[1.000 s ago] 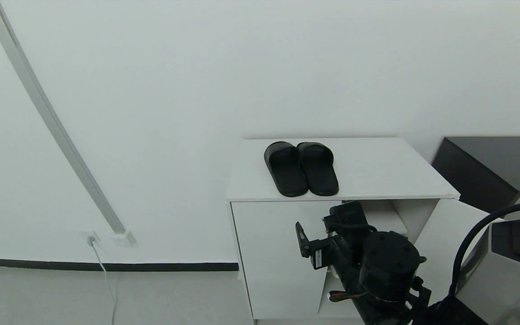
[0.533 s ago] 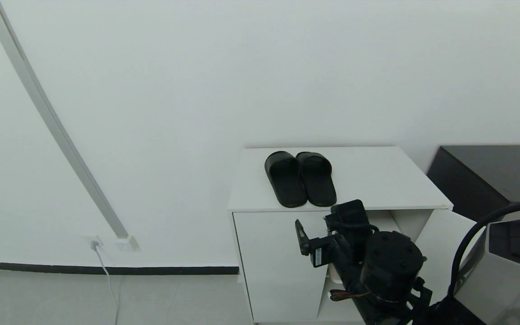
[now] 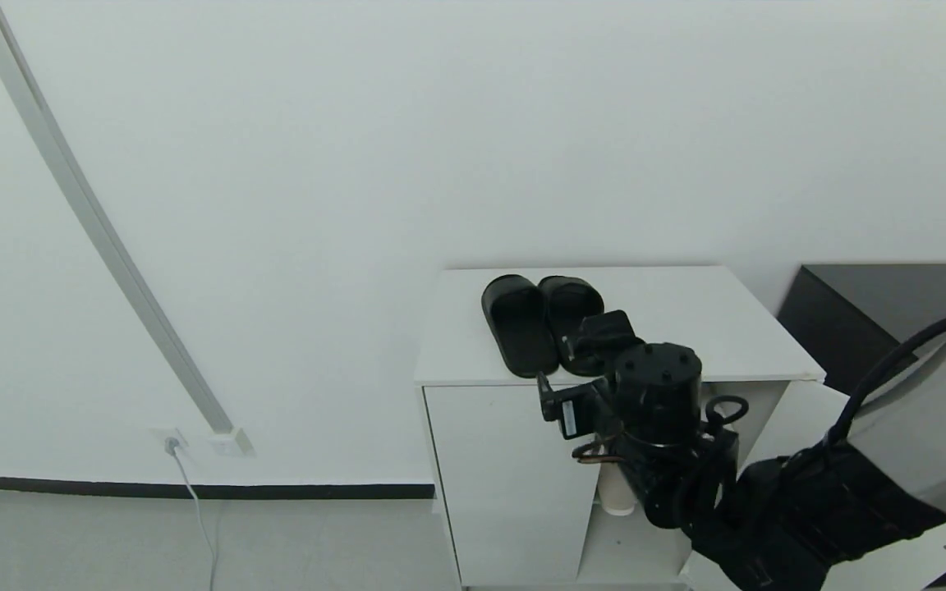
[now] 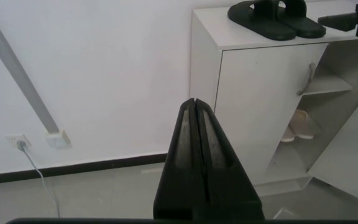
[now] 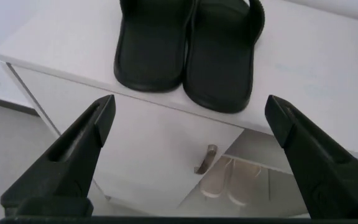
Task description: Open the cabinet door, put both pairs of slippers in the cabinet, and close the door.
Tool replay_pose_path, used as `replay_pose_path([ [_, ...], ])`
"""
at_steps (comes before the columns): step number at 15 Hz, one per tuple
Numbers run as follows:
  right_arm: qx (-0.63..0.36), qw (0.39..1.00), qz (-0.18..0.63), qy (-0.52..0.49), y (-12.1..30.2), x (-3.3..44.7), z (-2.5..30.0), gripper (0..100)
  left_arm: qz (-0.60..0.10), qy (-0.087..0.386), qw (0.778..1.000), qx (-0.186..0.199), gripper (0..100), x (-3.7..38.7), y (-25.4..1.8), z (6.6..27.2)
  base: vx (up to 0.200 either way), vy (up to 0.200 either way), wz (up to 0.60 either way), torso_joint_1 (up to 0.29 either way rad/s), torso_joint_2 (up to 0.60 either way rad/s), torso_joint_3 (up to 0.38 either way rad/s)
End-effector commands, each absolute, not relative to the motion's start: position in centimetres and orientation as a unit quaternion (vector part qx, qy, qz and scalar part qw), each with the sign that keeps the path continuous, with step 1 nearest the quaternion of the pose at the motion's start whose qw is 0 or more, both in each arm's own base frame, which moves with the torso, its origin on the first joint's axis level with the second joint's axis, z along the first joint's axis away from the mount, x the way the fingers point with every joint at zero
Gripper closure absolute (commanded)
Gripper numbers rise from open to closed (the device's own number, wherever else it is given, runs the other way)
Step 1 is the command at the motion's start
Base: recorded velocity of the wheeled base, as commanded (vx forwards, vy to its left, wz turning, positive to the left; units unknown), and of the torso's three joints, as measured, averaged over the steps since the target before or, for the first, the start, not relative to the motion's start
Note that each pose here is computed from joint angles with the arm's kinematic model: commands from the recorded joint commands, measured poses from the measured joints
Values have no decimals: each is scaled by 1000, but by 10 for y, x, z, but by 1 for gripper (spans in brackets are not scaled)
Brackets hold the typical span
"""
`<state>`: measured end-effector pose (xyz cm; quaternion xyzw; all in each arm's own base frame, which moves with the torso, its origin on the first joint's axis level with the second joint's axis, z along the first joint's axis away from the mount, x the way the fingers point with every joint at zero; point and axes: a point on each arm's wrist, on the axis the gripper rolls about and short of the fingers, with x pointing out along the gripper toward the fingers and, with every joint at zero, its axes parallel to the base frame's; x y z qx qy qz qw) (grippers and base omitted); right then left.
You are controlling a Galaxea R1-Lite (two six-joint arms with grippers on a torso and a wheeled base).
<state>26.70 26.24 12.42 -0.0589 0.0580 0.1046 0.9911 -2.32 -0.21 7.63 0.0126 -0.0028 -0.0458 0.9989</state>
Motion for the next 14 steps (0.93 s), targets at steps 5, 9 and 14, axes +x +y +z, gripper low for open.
replay_pose_path([
  [5, 6, 991, 104, 83, 276, 275, 189, 0, -45, -2, 999, 10, 100, -23, -2, 76, 0, 0, 0, 0, 0, 0],
  [9, 4, 990, 102, 99, 278, 278, 183, 0, -45, -2, 999, 12, 100, -23, -2, 76, 100, 0, 0, 1, 0, 0],
  [14, 0, 987, 112, 118, 280, 280, 168, 0, -45, -2, 999, 11, 100, -23, -2, 76, 200, 0, 0, 1, -3, 4],
])
